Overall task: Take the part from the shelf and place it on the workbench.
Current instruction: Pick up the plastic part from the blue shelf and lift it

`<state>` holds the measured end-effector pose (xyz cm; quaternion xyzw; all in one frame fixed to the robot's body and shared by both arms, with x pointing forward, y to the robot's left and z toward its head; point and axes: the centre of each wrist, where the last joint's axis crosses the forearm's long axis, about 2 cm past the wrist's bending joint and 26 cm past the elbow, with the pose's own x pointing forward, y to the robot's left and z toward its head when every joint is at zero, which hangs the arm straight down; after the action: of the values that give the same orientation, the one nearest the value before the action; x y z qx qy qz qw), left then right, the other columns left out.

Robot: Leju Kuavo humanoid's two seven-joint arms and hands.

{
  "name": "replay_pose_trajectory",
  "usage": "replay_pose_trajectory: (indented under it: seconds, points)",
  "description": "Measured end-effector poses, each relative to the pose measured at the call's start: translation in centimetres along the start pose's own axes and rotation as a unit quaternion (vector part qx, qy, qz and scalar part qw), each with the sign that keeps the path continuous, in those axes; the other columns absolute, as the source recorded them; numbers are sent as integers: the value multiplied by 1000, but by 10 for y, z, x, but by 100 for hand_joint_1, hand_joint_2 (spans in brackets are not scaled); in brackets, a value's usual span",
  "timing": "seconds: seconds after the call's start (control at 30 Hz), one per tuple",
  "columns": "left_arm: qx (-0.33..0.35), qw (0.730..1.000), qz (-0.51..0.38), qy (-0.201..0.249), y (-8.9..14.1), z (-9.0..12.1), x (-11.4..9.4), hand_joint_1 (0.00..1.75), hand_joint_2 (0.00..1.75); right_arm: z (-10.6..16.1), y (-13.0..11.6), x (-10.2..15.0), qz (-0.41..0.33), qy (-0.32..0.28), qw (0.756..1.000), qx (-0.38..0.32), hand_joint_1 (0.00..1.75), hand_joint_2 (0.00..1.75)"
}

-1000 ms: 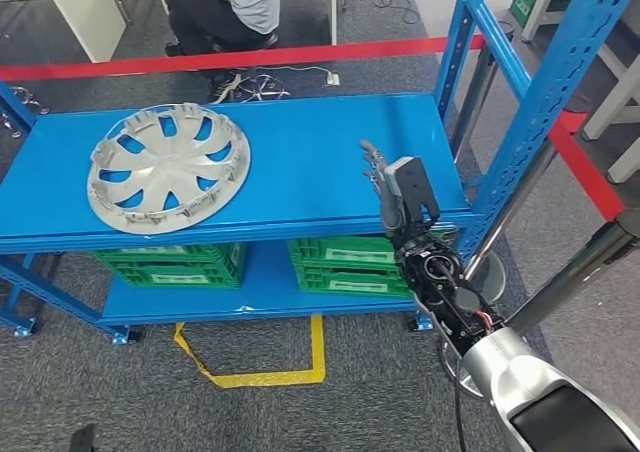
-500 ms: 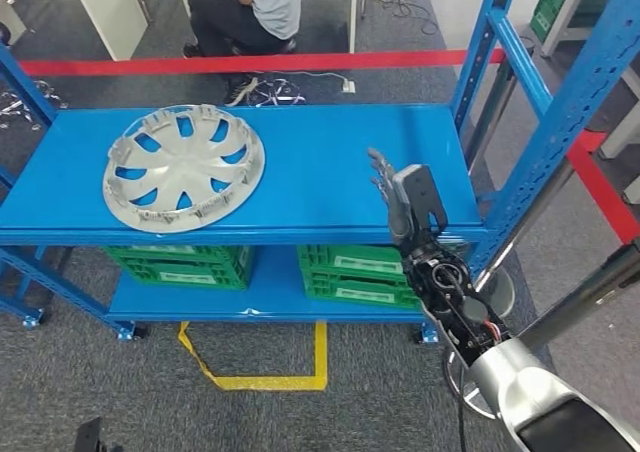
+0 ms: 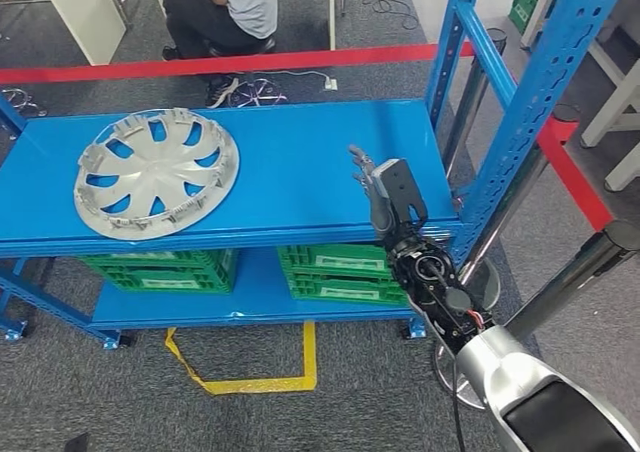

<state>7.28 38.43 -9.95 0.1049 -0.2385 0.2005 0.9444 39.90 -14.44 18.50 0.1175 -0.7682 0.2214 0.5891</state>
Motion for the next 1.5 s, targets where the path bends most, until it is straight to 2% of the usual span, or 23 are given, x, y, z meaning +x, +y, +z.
replay_pose_trajectory:
  seconds: [1.5]
  points:
    - [2, 1000, 2, 1, -3, 0, 0, 0, 0, 1, 2, -1, 7, 4, 1000, 11, 0, 0]
